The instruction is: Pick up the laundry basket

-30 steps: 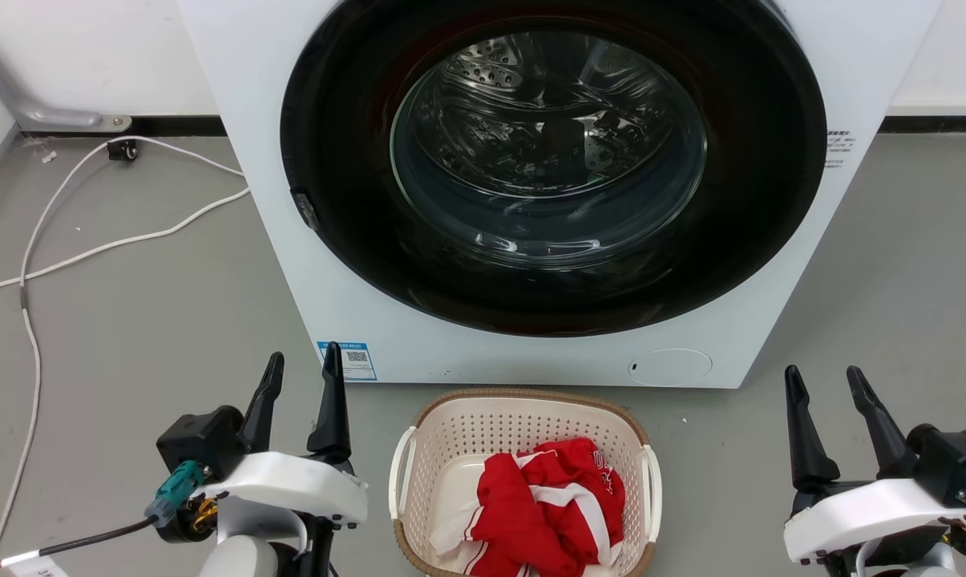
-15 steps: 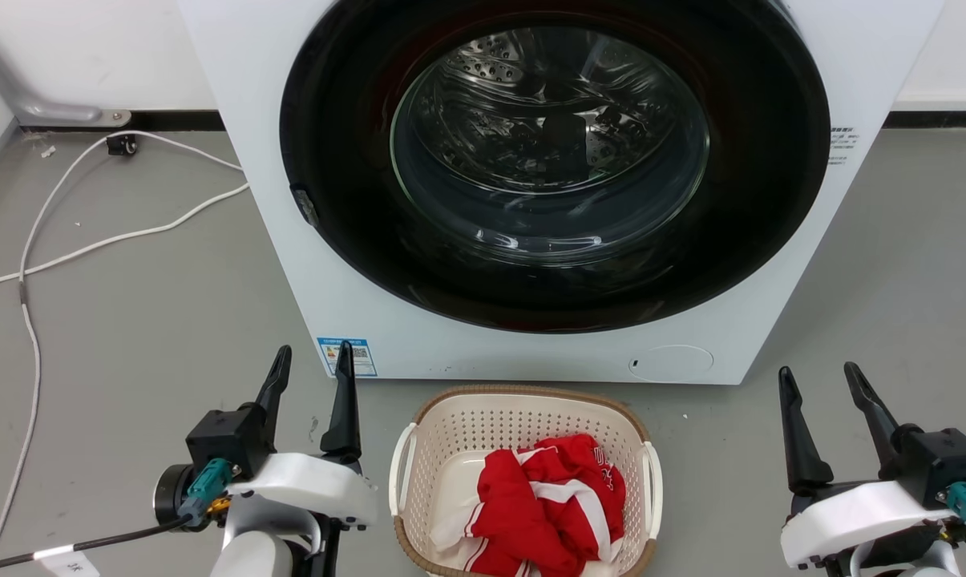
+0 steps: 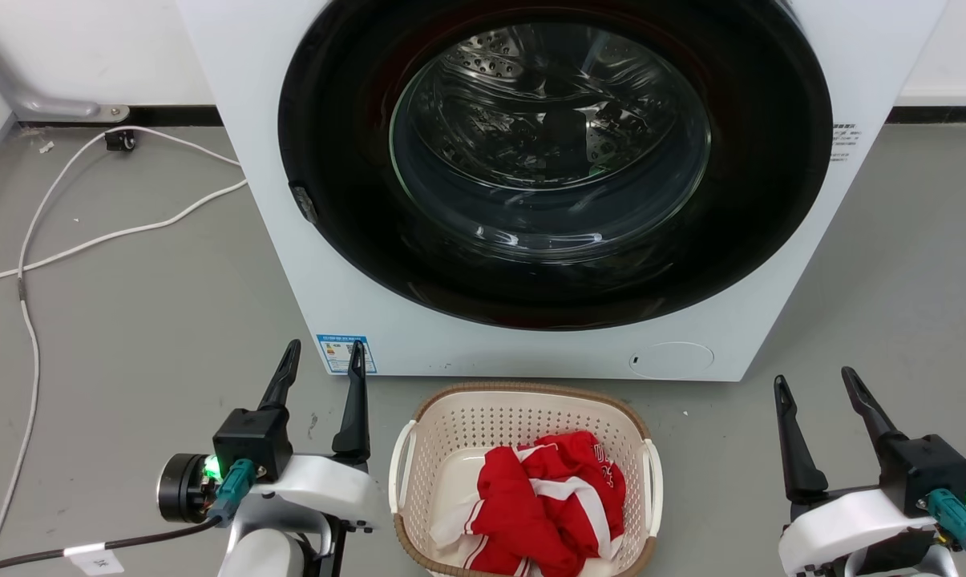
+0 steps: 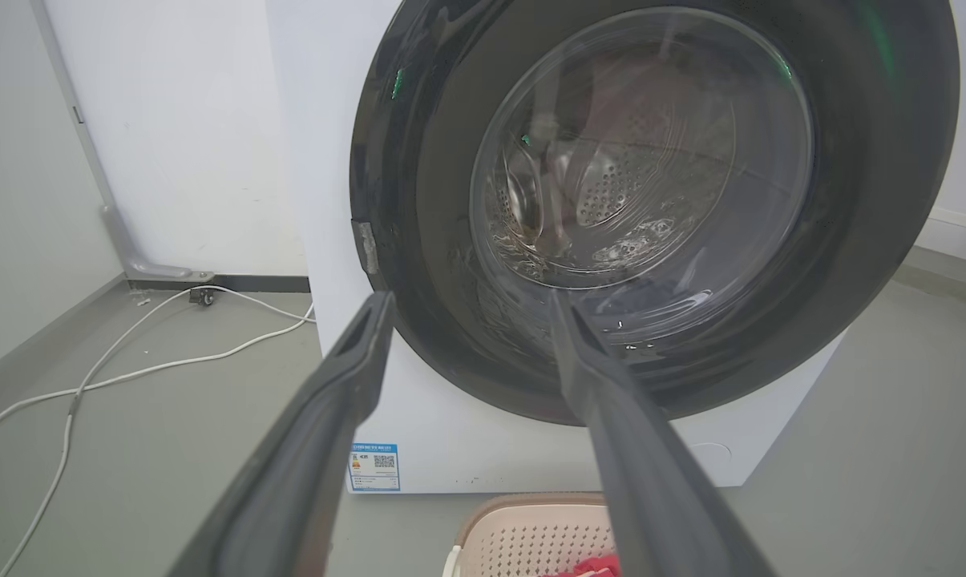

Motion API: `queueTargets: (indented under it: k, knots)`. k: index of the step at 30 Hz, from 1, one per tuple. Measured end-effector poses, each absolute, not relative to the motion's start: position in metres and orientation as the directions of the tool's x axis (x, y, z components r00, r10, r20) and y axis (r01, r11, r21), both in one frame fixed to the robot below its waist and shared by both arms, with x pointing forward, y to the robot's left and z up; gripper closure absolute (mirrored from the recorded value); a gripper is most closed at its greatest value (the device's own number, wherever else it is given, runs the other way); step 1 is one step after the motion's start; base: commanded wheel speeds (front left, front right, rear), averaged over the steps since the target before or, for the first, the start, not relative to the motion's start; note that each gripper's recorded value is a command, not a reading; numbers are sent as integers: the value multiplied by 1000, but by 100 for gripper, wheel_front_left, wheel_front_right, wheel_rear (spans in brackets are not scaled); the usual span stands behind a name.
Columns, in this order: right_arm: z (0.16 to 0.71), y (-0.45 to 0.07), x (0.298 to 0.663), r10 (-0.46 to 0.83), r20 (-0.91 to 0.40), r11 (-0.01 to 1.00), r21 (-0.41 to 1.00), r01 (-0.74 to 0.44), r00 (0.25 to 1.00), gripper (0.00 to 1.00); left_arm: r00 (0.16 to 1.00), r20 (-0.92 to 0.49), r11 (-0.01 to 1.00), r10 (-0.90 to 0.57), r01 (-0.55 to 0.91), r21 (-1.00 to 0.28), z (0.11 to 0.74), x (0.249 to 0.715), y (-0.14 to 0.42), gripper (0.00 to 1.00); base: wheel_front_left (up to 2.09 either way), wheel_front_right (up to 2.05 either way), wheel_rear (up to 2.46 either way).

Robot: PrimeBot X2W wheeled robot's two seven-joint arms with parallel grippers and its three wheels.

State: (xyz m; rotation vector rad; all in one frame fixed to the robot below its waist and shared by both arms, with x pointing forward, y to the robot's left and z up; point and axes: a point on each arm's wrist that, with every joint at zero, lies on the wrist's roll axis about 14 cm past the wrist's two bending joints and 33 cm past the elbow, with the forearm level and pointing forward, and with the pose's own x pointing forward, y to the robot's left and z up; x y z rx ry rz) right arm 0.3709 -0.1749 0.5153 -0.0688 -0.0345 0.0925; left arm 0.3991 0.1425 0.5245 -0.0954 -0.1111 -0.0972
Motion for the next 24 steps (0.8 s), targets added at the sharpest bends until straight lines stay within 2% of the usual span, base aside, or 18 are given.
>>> queueTargets:
  k: [11, 24]
  knots:
    - [515, -172, 371, 106, 27, 985, -138, -101, 994, 0, 987, 122, 994, -103, 106, -15, 524, 399, 140, 0, 0, 0, 0]
    - [511, -173, 371, 102, 18, 989, -113, -100, 995, 0, 989, 116, 995, -92, 95, -21, 521, 399, 143, 0, 0, 0, 0]
